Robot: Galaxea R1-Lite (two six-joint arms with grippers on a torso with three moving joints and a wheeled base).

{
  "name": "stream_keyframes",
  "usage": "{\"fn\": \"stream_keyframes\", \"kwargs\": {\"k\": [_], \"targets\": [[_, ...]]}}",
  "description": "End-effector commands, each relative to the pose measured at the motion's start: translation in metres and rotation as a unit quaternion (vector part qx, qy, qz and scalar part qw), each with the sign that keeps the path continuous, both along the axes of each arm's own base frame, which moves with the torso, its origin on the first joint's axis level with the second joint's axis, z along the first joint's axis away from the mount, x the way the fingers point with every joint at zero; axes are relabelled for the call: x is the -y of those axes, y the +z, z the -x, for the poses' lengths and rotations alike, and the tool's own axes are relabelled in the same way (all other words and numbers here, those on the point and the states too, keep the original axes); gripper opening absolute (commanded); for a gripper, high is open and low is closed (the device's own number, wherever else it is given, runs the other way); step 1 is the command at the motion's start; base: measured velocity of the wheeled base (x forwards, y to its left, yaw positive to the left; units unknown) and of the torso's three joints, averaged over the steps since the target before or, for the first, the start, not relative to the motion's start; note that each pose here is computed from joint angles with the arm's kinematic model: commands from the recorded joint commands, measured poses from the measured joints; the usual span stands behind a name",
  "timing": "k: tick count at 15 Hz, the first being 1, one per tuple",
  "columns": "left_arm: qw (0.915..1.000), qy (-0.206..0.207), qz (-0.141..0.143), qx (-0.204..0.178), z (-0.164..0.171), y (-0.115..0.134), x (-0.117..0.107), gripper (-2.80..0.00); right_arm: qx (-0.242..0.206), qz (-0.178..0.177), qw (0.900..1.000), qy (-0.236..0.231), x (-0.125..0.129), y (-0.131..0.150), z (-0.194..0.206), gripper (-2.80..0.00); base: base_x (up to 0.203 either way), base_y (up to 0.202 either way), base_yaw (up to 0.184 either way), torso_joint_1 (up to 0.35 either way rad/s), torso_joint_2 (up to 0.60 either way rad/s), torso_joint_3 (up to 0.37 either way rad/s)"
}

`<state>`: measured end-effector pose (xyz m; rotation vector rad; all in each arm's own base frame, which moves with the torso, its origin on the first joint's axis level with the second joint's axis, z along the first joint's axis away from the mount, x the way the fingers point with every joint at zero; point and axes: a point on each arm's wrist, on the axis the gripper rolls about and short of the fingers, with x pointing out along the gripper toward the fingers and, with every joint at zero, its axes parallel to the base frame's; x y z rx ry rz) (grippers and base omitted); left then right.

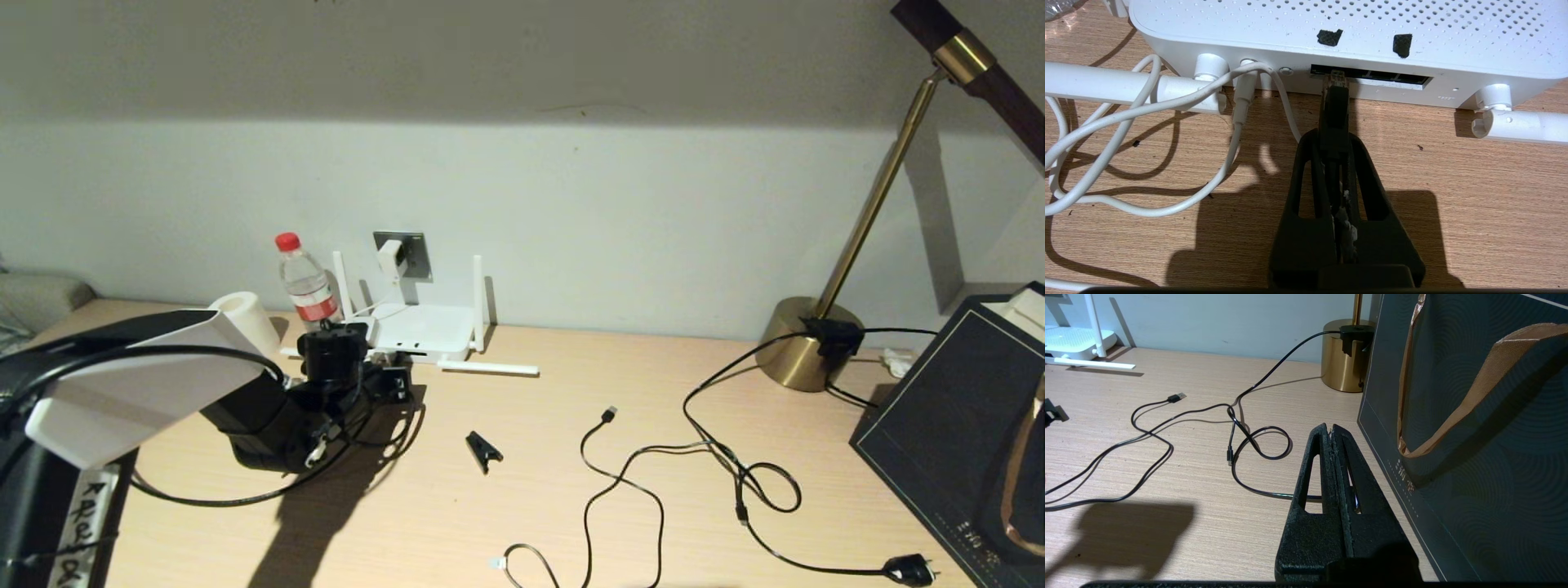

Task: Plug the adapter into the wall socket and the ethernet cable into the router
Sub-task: Plug cable into router interface

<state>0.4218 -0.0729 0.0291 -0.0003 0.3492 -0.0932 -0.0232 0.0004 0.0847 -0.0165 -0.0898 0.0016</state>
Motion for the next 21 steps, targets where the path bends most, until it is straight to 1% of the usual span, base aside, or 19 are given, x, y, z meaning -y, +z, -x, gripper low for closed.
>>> {"fn": "stream_keyframes", "kwargs": {"k": [1, 21], "targets": [[1.0, 0.0, 0.001, 0.002, -0.0004, 0.0, -0.0006, -2.8, -0.017, 0.0, 1.0, 0.0, 0.0, -0.0097, -0.0028, -2.8, 0.0, 0.0, 0.0, 0.0, 0.0, 0.0], [1.0, 0.003, 0.004, 0.003, -0.0012, 0.0014, -0.0094, -2.8, -0.017, 0.0, 1.0, 0.0, 0.0, -0.0097, -0.0028, -2.8, 0.0, 0.0, 0.0, 0.0, 0.0, 0.0]]}}
